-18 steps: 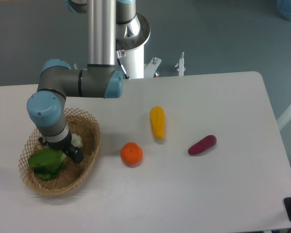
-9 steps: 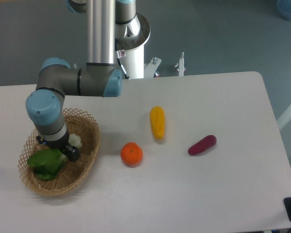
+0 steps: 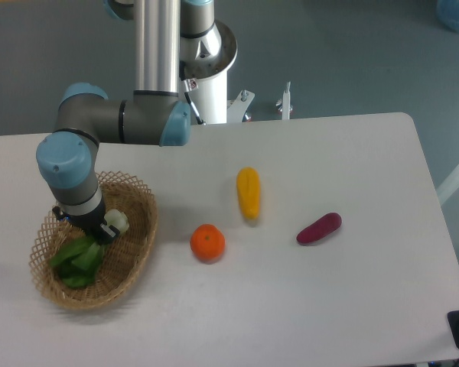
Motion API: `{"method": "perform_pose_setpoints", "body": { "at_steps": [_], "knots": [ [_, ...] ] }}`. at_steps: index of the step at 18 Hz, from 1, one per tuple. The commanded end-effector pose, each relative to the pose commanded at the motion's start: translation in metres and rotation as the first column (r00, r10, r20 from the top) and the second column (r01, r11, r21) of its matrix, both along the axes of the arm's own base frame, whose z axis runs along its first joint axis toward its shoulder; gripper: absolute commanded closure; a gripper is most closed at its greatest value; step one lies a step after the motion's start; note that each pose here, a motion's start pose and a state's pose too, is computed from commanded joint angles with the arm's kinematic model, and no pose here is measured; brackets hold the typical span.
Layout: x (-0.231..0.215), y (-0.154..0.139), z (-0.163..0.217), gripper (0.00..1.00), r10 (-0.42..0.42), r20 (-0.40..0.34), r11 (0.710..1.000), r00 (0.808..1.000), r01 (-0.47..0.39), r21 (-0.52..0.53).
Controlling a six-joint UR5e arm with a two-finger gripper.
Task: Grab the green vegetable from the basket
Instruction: 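Lower the gripper onto the bok choy stem and close it, then lift the bok choy out of the basket and carry it away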
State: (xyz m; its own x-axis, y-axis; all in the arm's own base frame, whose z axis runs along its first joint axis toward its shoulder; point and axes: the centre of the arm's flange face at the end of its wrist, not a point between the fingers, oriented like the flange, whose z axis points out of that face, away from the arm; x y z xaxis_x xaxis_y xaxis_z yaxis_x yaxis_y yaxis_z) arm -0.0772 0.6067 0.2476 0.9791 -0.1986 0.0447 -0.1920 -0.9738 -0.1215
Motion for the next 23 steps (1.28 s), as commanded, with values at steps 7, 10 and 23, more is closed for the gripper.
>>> {"method": "perform_pose_setpoints", "body": {
  "at_steps": [7, 10, 23],
  "knots": [
    [-0.043, 0.006, 0.037, 1.00, 0.058, 0.027, 0.994, 0.998, -0.060, 0.089],
    [-0.060, -0.003, 0.066, 1.00, 0.083, 0.004, 0.988, 0.997, -0.083, 0.131],
    [-0.213, 0.002, 0.150, 0.98, 0.087, -0.019, 0.992, 0.996, -0.085, 0.089]
  ]
}}
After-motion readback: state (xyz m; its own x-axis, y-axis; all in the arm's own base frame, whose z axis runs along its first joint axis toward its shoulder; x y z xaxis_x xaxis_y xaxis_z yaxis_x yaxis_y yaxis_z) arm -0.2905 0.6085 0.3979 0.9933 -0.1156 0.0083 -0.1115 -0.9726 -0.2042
